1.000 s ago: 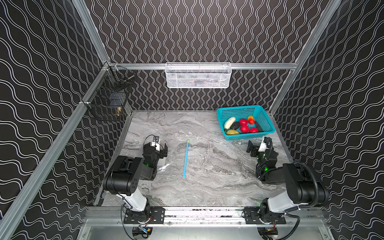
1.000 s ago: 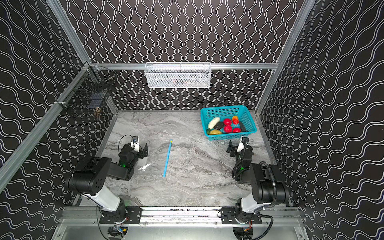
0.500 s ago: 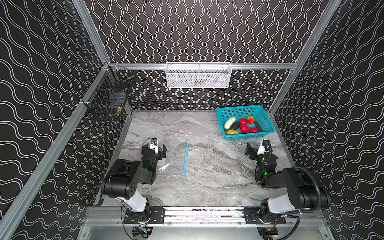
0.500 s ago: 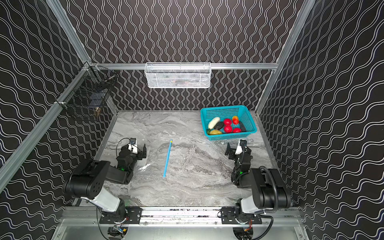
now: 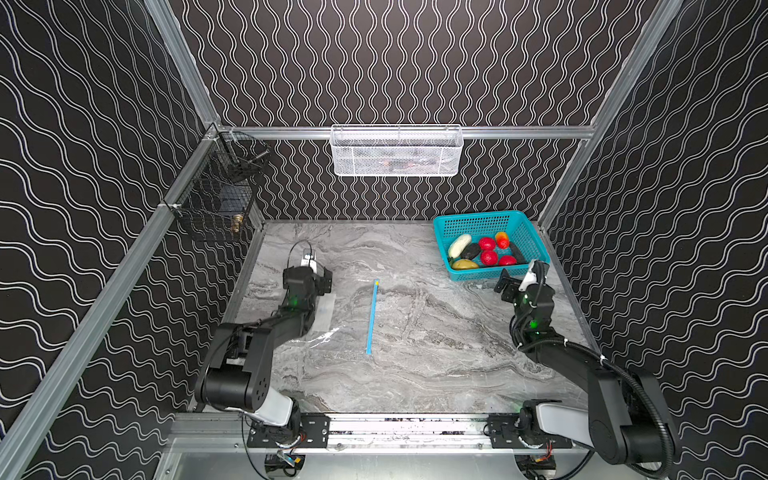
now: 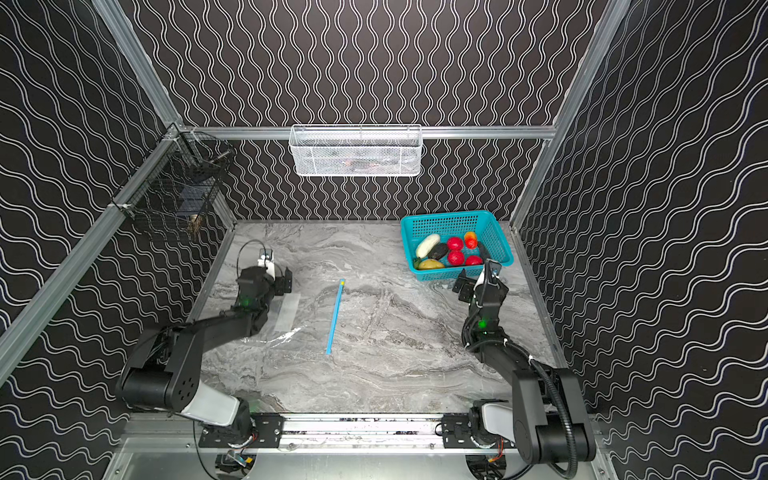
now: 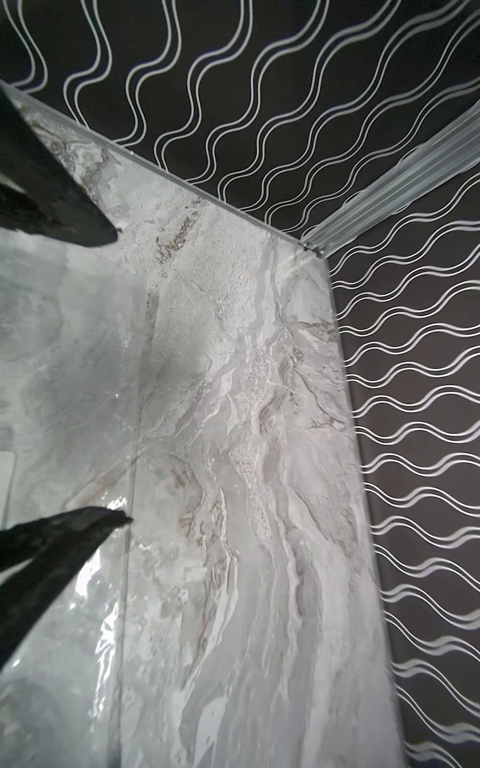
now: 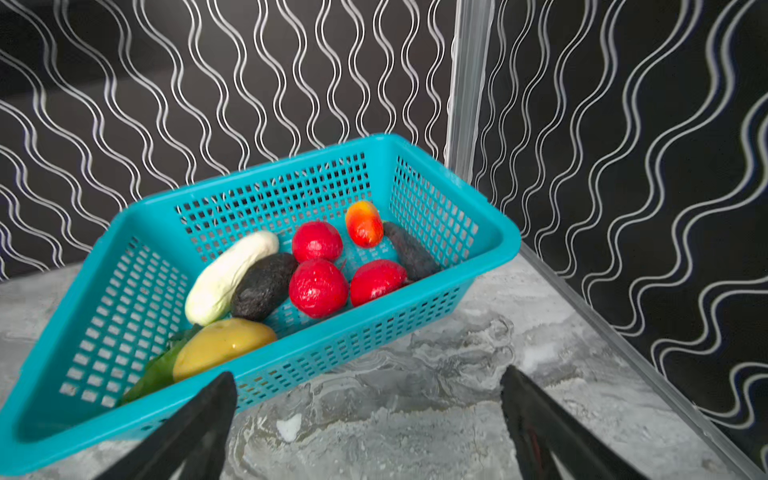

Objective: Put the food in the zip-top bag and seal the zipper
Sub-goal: 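Move the left gripper over the bag's blue zipper while the right gripper approaches the basket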

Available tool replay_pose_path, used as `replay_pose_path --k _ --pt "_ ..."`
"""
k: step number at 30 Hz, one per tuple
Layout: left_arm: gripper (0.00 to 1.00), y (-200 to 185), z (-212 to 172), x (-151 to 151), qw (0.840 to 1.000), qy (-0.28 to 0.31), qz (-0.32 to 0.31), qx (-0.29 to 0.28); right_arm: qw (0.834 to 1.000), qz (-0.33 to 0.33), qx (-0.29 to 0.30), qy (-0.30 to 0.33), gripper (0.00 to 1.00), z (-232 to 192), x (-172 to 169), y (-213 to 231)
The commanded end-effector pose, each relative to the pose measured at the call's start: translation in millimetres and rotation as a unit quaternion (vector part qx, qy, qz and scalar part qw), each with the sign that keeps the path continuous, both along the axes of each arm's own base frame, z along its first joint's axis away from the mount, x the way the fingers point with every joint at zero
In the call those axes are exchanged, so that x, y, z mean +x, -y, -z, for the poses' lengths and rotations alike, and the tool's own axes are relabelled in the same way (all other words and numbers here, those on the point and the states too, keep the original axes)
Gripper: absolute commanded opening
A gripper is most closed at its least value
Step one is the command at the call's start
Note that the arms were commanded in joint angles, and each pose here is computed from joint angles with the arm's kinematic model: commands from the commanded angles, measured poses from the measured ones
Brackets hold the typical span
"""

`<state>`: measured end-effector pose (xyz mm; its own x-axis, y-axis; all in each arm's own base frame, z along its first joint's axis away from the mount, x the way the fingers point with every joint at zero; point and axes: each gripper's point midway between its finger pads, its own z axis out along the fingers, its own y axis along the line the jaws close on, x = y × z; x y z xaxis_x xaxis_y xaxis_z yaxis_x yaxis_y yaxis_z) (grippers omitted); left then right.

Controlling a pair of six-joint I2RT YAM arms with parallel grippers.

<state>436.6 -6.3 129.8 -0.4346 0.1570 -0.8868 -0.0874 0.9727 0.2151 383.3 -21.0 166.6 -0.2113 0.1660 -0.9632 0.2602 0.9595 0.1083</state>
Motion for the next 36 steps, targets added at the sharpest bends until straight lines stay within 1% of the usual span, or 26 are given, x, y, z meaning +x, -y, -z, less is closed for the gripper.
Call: replay_pose_path --k 1,4,6,8,10,13,15,17,18,20,23,25,28,32,36 --pt "0.99 -2 24 -11 0.994 -0.11 -0.014 -0.002 0.997 0.047 -0.003 -0.069 1.0 14 -7 6" --pt "0.99 2 10 -5 0.99 -0.138 -0.019 -0.024 0.994 0.057 0.001 -0.095 1.0 9 -7 -1" --pt "0.99 -1 3 -7 0.983 -0.167 -0.056 -0.049 0.992 0.057 0.012 -0.115 1.0 7 -8 -8" --pt "0.99 -3 5 -13 0.971 -0.213 -0.089 -0.067 0.991 0.055 0.016 -0.124 1.0 3 -9 -15" --pt "0.99 -4 6 -17 0.96 -0.25 -0.113 -0.06 0.99 0.047 0.012 -0.135 0.99 2 -9 -23" --pt "0.99 -2 8 -23 0.941 -0.311 -0.129 -0.028 0.987 0.05 0.001 -0.154 1.0 5 -8 -27" --pt "0.99 3 9 -25 0.929 -0.346 -0.132 -0.01 0.984 0.056 0.001 -0.172 0.99 10 -7 -28" --pt "0.99 12 14 -32 0.913 -0.389 -0.125 0.005 0.982 0.054 0.003 -0.183 1.0 13 -6 -30" --pt "0.99 16 14 -34 0.909 -0.399 -0.123 0.007 0.981 0.055 0.005 -0.186 1.0 14 -6 -30" --pt "0.99 26 13 -38 0.908 -0.402 -0.113 0.002 0.981 0.054 0.012 -0.185 1.0 15 -6 -32" --pt "0.99 47 4 -42 0.919 -0.385 -0.086 -0.016 0.982 0.047 0.023 -0.18 1.0 15 -6 -35" --pt "0.99 62 -1 -46 0.922 -0.38 -0.073 -0.023 0.982 0.045 0.026 -0.179 1.0 13 -7 -36" --pt "0.99 88 1 -55 0.918 -0.393 -0.044 -0.026 0.982 0.047 0.026 -0.183 0.99 15 -11 -35" --pt "0.99 118 11 -66 0.913 -0.408 -0.012 0.004 0.98 0.041 0.026 -0.195 1.0 23 -15 -37" --pt "0.99 137 22 -71 0.908 -0.418 0.008 -0.005 0.977 0.045 0.042 -0.205 0.99 28 -19 -37"
